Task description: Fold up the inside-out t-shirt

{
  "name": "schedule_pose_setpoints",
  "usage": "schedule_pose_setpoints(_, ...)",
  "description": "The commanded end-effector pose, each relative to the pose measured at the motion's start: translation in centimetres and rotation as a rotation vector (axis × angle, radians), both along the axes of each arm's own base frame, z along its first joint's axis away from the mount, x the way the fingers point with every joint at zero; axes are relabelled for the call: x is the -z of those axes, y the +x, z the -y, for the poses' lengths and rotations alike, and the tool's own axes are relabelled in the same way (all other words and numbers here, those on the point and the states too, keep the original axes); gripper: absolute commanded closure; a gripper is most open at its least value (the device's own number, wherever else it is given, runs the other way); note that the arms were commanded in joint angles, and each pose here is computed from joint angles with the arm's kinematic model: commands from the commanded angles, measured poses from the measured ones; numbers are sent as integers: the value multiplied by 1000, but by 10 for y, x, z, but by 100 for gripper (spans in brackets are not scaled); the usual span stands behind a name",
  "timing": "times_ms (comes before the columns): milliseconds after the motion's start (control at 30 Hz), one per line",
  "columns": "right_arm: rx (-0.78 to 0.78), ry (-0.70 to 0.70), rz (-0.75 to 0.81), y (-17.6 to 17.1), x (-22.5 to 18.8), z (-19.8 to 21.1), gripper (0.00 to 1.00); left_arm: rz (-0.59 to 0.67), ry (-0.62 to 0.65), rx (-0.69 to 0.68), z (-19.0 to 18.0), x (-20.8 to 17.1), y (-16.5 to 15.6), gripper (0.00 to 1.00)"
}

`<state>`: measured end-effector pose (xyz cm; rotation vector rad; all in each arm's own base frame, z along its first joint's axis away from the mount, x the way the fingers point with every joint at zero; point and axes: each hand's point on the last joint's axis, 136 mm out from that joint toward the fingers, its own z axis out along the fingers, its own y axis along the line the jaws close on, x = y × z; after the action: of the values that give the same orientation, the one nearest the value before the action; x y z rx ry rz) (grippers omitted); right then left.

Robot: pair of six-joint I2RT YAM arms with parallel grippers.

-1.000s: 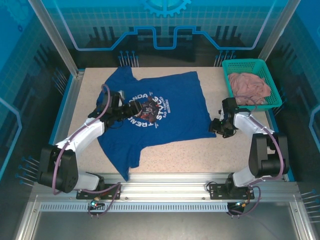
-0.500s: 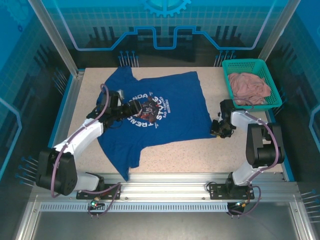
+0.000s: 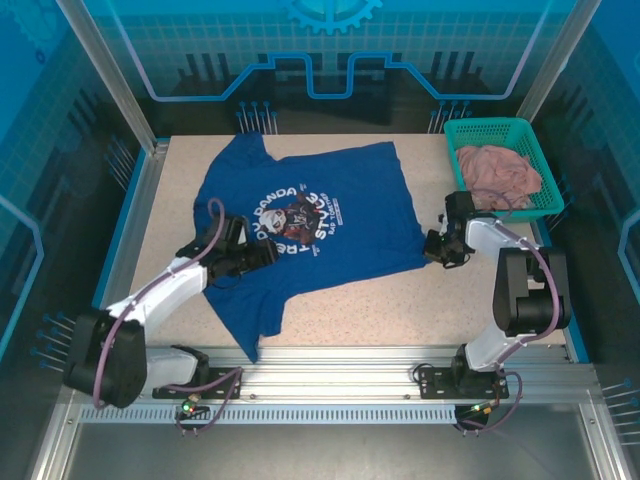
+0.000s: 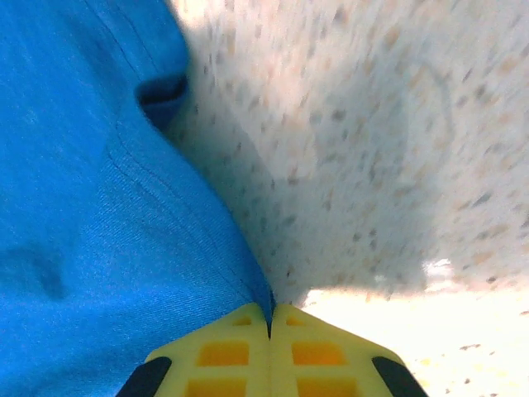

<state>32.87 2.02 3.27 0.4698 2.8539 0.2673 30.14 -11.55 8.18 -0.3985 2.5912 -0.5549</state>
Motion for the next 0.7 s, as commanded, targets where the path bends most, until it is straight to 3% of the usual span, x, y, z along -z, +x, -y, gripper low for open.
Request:
schedule_pose_setpoints(0,27,-27,38,19,-7,18,98,13,-56,72,26,5,22,22)
schedule_pose_setpoints(200,36,-37,67,29,-16,25,98,25,-53,87,47,24,68,22)
schedule_pose_setpoints(500,36,-24,74,36,-18,24,98,-31,2,90,55,62,109,22)
schedule_pose_setpoints(667,41,-22,96,44,-24,24,98,-27,18,109,63,65,140,22)
